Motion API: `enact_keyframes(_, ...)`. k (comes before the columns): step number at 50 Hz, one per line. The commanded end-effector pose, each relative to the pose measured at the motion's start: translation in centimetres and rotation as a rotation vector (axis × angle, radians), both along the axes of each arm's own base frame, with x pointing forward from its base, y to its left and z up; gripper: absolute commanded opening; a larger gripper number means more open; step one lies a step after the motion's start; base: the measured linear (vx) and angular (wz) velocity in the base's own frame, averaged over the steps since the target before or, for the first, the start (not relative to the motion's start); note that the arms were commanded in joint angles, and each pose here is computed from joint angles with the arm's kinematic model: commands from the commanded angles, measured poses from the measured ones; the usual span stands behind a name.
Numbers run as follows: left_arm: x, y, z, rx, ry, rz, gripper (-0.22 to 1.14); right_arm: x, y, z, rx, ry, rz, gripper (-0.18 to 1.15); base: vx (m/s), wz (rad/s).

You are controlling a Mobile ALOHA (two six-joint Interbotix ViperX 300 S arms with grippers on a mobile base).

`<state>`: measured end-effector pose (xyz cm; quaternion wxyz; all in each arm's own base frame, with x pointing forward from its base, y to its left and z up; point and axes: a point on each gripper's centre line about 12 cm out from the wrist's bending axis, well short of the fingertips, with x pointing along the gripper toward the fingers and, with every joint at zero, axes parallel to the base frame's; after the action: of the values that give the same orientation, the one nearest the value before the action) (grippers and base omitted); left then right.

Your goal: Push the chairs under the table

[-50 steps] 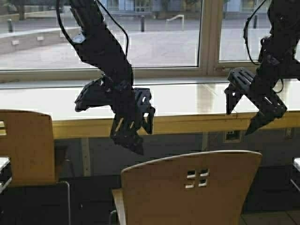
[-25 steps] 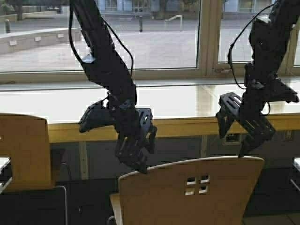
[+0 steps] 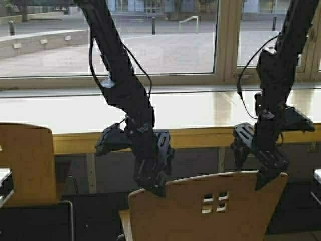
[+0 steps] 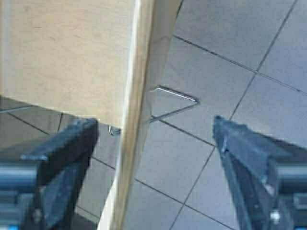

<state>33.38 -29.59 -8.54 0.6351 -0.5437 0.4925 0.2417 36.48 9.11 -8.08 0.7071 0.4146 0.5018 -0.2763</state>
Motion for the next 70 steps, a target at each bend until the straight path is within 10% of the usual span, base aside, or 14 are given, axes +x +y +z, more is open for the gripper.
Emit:
enact_keyframes(1,1.2,-1.0,0.0,-0.021,-0.024,0.002,0.95,1.7,-0.2,-0.6,-0.005,-0.03,-0.026,1.02,0.01,-0.01)
enact_keyframes(26,2.7,-1.1,-4.7,-0.022,0.01,0.016,0.77,3.4,-0.4,-5.7,0.007,0.012,-0.032,0.96,0.0,0.0)
enact_keyframes(43,4.1,-0.3,-4.8,-0.036,0.005,0.051,0.03,3.2,-0.5,-6.4,0.033,0.039,-0.031,0.13,0.0,0.01)
enact_keyframes(70,6.3,3.5,-5.1,-0.003,-0.007,0.147,0.03,2.8,0.8,-7.7,0.067,0.076,0.014,0.03,0.08,0.07)
